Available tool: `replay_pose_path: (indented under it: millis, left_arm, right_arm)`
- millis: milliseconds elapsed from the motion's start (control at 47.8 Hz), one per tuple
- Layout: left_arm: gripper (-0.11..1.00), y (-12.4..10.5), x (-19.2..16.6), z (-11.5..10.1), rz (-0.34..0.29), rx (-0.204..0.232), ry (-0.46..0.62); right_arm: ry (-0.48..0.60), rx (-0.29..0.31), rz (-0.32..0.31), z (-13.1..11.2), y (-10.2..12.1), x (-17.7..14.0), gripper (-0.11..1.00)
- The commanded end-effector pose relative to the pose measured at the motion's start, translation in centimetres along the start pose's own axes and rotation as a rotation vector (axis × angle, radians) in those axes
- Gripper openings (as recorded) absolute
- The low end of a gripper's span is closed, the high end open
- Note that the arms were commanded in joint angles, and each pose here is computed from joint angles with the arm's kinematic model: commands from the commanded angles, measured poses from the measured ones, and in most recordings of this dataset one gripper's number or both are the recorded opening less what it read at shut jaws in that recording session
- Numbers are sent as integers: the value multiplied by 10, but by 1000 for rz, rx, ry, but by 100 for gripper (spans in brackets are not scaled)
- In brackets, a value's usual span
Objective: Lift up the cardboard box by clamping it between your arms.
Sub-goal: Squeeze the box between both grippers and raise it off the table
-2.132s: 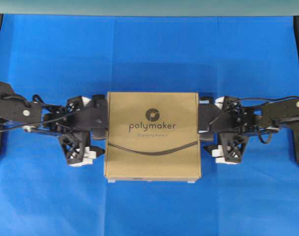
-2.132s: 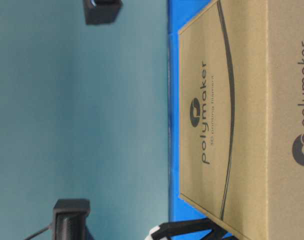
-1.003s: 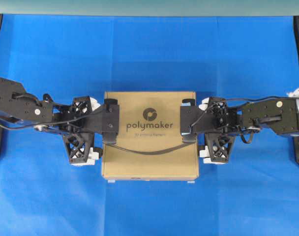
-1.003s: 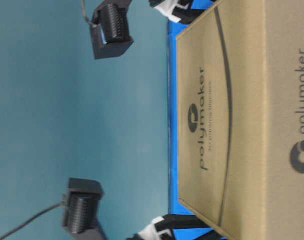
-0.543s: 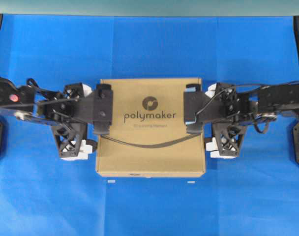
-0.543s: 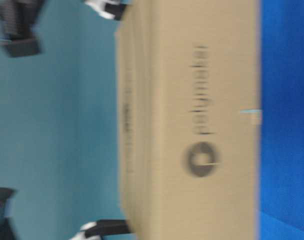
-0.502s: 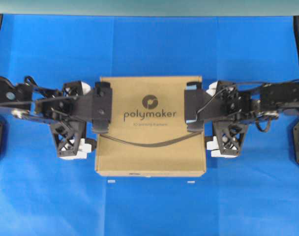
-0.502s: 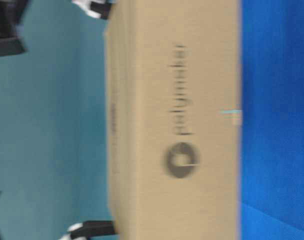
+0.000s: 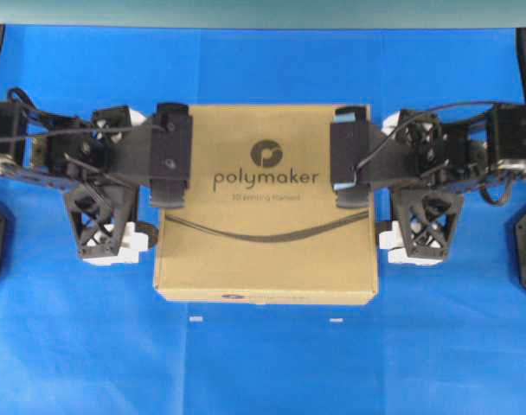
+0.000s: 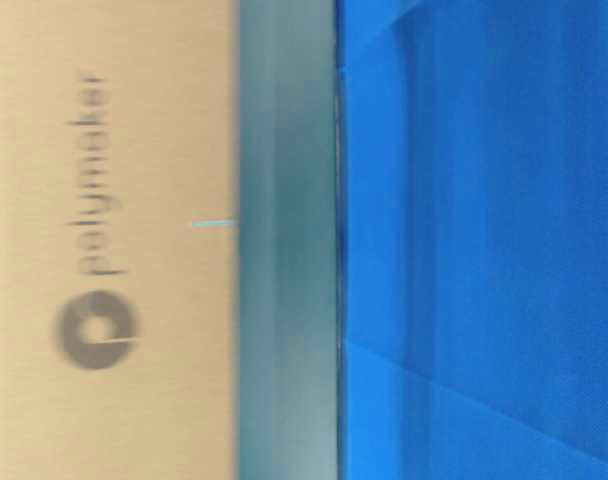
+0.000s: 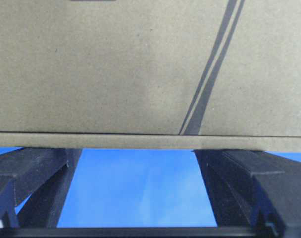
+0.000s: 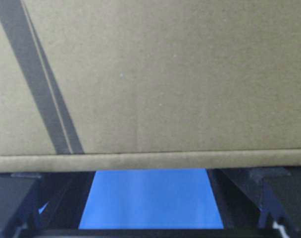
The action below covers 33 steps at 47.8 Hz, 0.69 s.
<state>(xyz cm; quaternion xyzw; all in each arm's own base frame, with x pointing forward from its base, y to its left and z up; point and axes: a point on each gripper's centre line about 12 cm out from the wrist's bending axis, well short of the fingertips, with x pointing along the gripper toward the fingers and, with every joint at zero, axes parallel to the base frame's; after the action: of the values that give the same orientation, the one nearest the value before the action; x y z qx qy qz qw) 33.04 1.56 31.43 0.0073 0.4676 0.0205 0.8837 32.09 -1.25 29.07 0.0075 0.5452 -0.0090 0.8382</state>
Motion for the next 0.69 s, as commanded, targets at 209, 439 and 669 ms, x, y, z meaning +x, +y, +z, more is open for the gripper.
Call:
replay_pose_path:
  millis: [209, 439, 669]
  left_arm:
    - [86, 8, -43, 38, 13, -28, -110]
    - [86, 8, -48, 43, 14, -27, -99]
    - [86, 8, -48, 43, 14, -27, -98]
  right_arm:
    - [-38, 24, 8, 26, 0, -45, 99]
    - [-11, 27, 5, 20, -1, -39, 99]
    - [-14, 28, 3, 19, -2, -41, 99]
